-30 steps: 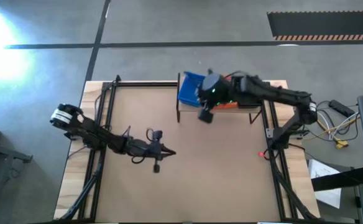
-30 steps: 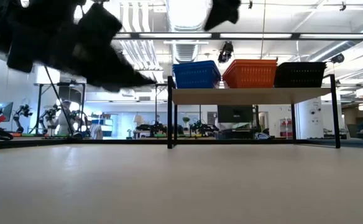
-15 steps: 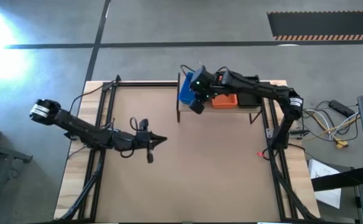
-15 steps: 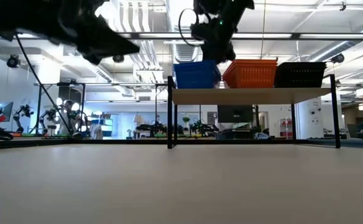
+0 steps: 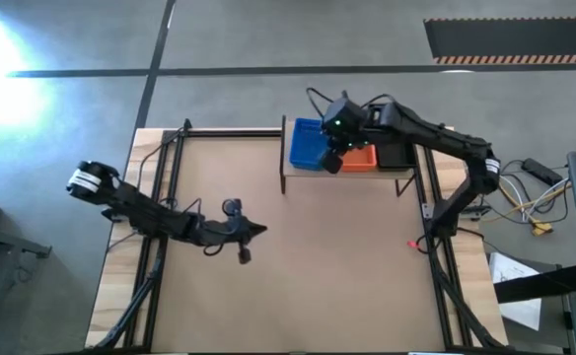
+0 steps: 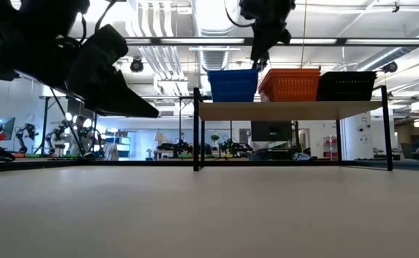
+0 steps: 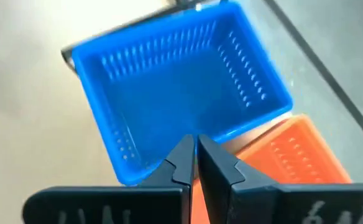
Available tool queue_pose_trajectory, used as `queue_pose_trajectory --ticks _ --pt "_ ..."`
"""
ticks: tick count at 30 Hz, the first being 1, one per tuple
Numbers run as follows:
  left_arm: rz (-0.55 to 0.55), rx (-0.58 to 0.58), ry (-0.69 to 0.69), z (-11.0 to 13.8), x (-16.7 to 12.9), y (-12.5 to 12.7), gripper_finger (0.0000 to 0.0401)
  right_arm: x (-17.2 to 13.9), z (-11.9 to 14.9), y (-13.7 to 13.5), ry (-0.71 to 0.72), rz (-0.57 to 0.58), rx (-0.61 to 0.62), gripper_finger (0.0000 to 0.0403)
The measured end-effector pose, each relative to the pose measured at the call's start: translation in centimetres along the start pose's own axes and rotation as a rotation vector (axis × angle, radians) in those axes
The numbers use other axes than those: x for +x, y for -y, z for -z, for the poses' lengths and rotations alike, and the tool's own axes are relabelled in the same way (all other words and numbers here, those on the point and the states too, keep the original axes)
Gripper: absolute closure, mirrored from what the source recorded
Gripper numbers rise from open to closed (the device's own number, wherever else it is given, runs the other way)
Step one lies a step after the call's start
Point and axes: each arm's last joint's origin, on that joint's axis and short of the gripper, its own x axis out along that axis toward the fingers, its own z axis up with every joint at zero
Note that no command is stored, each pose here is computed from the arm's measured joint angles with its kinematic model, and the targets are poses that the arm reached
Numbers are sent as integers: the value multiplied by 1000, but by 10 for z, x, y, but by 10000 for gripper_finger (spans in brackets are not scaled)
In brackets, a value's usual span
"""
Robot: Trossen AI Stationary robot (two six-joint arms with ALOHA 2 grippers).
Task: Stack baskets on shelf by color
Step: Adjust the bins on the shelf
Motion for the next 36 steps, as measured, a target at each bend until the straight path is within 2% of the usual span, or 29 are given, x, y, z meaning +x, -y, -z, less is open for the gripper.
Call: queue_pose_trajectory --ticks 3,6,11,17,21,27,31,36 --pt "2 -4 9 4 5 2 401 -1 -4 -9 59 -21 -9 390" --pt "3 -6 12 5 7 3 401 9 -6 -21 58 -51 -32 390" --pt "7 -8 15 5 8 4 401 31 -2 -27 -53 -105 -59 390" --pt "8 -6 13 6 8 4 401 33 8 -20 -161 1 -77 390" --pt "7 -6 13 6 8 4 401 18 10 -15 -132 87 -73 390" --pt "8 -6 12 6 8 4 401 -16 14 -12 -52 78 -79 390" --pt "7 -3 8 8 7 3 401 -42 30 -6 -73 95 -29 390" --pt "7 -2 6 8 7 3 401 -63 64 11 -179 256 107 390"
